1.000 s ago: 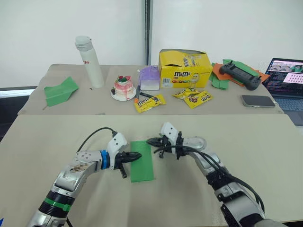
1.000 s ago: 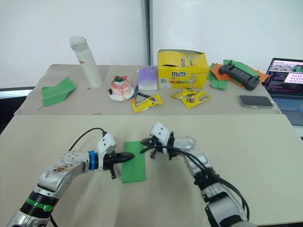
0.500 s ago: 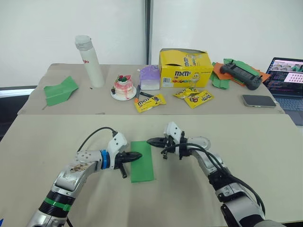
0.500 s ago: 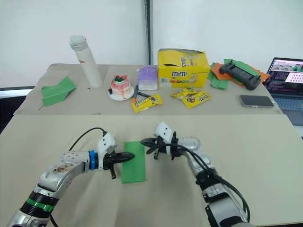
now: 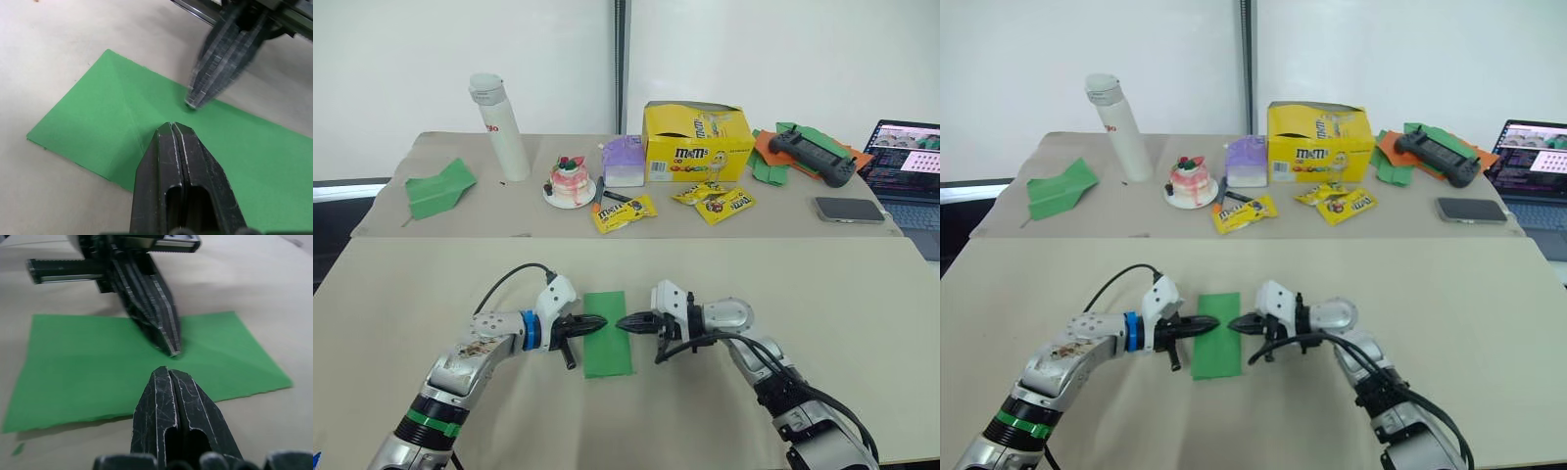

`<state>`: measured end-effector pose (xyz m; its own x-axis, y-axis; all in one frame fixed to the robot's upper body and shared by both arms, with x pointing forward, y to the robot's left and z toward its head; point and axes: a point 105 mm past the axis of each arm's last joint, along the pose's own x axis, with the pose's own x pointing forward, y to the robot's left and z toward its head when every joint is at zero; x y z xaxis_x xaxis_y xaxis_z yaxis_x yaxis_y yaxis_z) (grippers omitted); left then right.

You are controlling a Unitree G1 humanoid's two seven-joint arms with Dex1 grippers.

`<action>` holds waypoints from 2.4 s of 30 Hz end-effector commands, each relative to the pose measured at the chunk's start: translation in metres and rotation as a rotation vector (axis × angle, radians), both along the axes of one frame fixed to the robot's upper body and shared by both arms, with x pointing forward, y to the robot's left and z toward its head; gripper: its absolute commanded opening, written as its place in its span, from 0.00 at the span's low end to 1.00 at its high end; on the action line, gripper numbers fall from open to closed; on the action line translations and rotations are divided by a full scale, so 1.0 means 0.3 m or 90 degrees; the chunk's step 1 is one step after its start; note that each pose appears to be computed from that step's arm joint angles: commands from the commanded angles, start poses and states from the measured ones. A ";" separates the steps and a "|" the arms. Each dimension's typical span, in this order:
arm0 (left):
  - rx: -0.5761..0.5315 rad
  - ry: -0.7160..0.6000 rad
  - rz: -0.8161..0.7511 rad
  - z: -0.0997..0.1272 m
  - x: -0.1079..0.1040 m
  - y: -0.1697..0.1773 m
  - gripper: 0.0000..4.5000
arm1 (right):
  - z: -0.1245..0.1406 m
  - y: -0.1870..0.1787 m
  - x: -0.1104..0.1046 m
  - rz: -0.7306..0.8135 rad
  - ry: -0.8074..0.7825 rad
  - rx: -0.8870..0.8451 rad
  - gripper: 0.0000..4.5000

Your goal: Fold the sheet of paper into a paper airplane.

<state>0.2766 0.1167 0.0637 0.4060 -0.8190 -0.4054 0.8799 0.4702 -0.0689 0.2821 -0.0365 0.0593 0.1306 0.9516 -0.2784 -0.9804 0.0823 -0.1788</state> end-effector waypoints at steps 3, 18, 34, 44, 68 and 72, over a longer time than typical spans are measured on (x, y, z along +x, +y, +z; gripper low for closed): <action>0.014 0.054 0.013 -0.051 -0.037 0.012 0.00 | -0.066 -0.021 -0.133 0.047 0.078 -0.035 0.00; 0.009 0.061 -0.008 -0.037 -0.039 0.010 0.00 | -0.035 -0.043 -0.250 0.062 0.132 -0.064 0.00; 0.006 -0.031 -0.019 0.105 -0.032 0.112 0.00 | 0.128 -0.223 -0.044 -0.146 0.046 -0.060 0.00; 0.004 -0.059 -0.070 0.093 0.030 0.022 0.00 | 0.179 -0.309 0.015 -0.222 -0.013 -0.088 0.00; -0.001 -0.005 -0.204 -0.033 0.054 -0.264 0.00 | 0.089 -0.368 -0.024 -0.359 0.035 -0.137 0.00; -0.004 -0.005 -0.205 -0.035 0.049 -0.270 0.00 | 0.096 -0.400 0.002 -0.400 0.030 -0.138 0.00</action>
